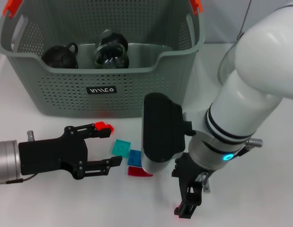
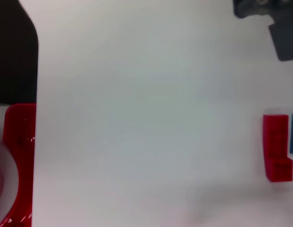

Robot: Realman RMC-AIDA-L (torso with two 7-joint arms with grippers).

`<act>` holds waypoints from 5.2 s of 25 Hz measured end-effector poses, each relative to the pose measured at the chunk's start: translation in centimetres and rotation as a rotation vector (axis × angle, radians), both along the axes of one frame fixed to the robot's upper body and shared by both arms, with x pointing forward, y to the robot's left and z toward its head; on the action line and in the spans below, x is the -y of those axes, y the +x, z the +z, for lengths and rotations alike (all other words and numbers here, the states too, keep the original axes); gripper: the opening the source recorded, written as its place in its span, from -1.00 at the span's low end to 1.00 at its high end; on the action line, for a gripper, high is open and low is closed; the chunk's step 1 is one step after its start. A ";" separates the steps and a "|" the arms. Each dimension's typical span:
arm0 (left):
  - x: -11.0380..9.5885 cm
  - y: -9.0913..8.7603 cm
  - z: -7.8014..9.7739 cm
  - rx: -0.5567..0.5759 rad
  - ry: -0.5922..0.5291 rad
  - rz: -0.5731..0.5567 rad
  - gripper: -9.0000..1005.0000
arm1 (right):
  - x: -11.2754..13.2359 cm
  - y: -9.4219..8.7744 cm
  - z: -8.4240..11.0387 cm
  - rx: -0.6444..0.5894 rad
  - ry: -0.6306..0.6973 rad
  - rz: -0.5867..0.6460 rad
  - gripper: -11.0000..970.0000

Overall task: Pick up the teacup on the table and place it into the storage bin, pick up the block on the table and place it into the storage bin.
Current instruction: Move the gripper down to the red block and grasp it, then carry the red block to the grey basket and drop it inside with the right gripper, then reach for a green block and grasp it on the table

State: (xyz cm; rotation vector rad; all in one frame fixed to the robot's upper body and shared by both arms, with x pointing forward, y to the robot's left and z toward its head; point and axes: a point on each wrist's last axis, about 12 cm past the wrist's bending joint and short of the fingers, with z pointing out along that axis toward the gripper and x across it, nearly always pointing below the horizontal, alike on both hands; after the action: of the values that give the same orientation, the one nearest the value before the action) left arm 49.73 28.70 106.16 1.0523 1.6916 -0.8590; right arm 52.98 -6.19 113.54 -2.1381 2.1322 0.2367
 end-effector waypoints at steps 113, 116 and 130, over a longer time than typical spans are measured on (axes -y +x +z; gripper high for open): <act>0.4 0.0 -0.4 0.032 0.008 -0.018 0.51 | 8.8 2.3 11.2 0.148 0.666 -0.117 0.40; 0.4 0.0 -0.4 0.030 0.007 -0.016 0.51 | 9.0 1.9 10.1 0.091 0.565 -0.132 0.69; 0.7 0.0 -0.5 0.029 0.001 -0.016 0.51 | 4.5 5.5 3.2 0.028 0.140 -0.116 0.57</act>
State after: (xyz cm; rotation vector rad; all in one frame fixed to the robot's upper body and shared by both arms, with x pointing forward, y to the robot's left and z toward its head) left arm 49.76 27.97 105.67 1.0752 1.6616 -0.8493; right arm 58.44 -10.67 116.71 -1.9243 2.1461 0.3320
